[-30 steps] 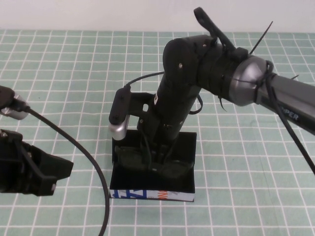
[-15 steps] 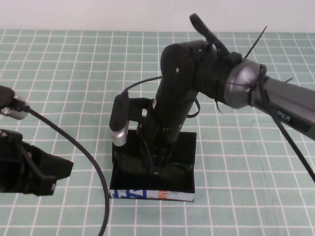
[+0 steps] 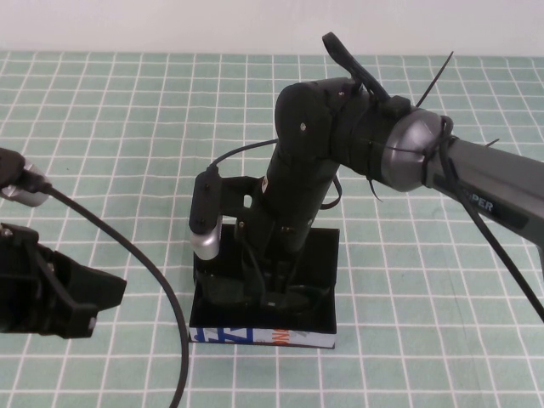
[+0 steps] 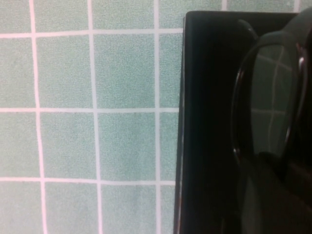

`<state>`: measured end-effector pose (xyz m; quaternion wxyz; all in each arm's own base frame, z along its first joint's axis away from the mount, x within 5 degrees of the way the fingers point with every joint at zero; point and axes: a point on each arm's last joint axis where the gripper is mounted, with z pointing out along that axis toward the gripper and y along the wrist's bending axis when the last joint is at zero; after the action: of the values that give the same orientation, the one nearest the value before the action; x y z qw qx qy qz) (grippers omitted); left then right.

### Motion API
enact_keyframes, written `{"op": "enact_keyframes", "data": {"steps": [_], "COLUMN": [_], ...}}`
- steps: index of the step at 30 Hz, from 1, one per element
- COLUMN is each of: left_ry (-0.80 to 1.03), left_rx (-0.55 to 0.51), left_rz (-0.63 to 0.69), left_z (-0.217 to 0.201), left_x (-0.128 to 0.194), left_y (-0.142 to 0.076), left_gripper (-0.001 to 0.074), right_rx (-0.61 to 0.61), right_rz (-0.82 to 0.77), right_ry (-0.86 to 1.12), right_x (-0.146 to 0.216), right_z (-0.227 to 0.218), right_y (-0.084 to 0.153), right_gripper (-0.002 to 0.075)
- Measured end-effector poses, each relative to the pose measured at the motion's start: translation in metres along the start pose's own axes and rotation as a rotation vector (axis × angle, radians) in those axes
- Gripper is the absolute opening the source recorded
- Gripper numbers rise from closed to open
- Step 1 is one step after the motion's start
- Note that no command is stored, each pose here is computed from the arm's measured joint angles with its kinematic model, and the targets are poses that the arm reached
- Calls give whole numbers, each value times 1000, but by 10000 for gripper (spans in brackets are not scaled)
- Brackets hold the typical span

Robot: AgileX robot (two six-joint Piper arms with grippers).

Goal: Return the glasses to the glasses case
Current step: Place the glasses in the glasses case

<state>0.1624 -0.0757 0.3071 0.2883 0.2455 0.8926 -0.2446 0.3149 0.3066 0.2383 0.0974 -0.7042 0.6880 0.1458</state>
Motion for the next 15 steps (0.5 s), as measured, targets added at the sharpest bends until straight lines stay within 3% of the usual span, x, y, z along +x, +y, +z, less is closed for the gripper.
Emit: {"op": "enact_keyframes", "data": {"steps": [5, 15], "left_ry": [0, 0], "left_rx": [0, 0], "left_rz": [0, 0], "left_z": [0, 0], "left_x": [0, 0], "left_y": [0, 0], "left_gripper": [-2, -2], "right_rx": [-2, -4], "right_rz": [-3, 2], "right_ry": [-1, -3], "right_x": [0, 0], "right_z": [0, 0], "right_y": [0, 0], "right_gripper": [17, 130]}}
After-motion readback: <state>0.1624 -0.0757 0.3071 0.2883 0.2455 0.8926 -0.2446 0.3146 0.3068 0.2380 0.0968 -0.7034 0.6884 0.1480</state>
